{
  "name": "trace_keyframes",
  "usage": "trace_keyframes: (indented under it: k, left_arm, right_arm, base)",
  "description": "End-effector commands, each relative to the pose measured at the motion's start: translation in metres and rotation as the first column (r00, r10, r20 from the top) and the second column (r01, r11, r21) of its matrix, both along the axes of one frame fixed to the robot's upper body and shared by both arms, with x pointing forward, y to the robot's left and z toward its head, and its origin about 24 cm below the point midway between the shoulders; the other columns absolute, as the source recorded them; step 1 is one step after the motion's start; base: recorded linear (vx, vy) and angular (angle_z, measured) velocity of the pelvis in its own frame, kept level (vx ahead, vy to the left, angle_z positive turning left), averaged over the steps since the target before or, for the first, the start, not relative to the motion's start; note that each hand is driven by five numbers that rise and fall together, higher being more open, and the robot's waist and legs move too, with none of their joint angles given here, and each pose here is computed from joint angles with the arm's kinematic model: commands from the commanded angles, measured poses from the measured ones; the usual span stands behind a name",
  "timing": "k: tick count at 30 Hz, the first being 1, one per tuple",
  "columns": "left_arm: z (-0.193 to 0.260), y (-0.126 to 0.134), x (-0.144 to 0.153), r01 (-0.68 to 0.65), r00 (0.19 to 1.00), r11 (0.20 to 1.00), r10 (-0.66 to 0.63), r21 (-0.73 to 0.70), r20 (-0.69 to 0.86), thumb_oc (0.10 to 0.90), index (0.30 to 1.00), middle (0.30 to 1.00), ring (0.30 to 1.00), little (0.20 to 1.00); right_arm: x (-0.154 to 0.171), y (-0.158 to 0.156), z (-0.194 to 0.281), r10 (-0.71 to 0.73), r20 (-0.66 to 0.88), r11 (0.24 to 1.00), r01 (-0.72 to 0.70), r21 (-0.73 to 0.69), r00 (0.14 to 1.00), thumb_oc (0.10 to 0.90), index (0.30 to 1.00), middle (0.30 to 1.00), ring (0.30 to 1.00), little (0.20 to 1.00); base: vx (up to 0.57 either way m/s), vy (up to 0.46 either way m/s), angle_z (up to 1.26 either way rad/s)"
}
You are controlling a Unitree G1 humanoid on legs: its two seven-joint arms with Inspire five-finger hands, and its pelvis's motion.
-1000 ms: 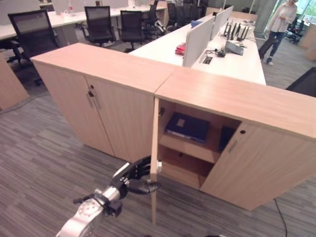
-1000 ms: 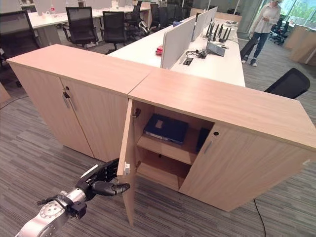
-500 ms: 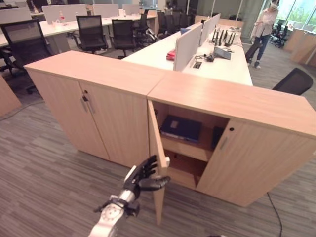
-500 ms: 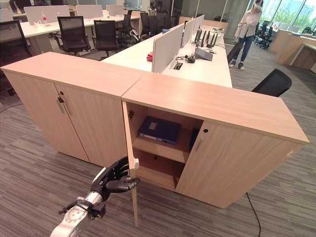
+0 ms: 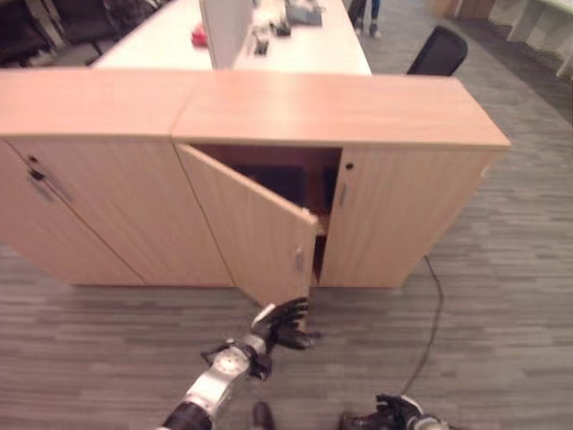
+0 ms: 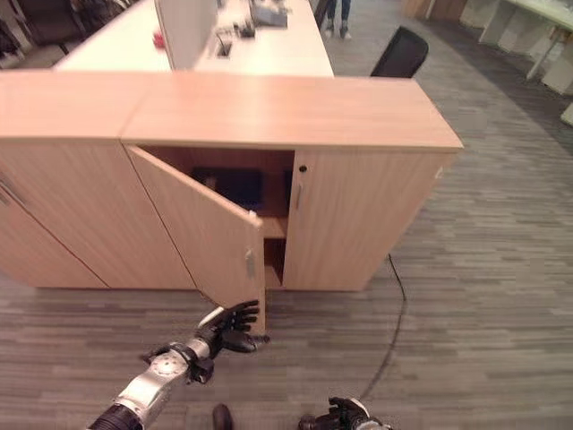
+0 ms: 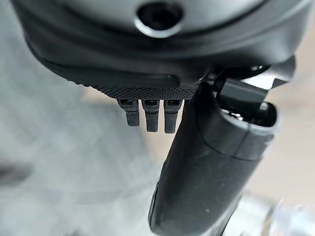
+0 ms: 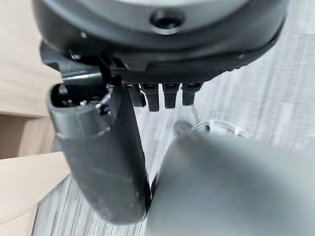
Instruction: Put the empty folder in the office cabinet
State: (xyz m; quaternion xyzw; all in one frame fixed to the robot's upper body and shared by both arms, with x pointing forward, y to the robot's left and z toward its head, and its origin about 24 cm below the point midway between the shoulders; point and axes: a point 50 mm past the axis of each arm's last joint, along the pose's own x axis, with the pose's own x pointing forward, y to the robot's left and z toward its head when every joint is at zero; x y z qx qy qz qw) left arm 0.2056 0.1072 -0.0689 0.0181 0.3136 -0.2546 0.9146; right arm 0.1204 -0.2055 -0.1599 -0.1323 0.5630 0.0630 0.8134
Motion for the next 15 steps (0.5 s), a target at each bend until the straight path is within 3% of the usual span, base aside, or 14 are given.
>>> trace_keyframes:
  k: [1,15]
  left_arm:
    - [0.052,-0.023,0.037,0.019,0.972,0.985,0.022,-0.17,0.235,0.8,0.9,0.9,0.9,0.9]
    - [0.075,-0.023,0.056,0.105,0.926,0.993,-0.077,-0.055,0.37,0.8,0.9,0.9,0.9,0.9]
  right_arm:
    - [-0.061,-0.037,-0.007,0.034,-0.23,0.986,-0.07,-0.152,0.973,0.8,0.9,0.9,0.9,0.9]
    - [-0.049,-0.028,-0.007,-0.033,-0.178,0.993,0.012,-0.117,0.983,0.8,0.9,0.9,0.9,0.9]
  base:
    - [0.01,-0.026,-0.06]
    - [0.01,0.002,0.05]
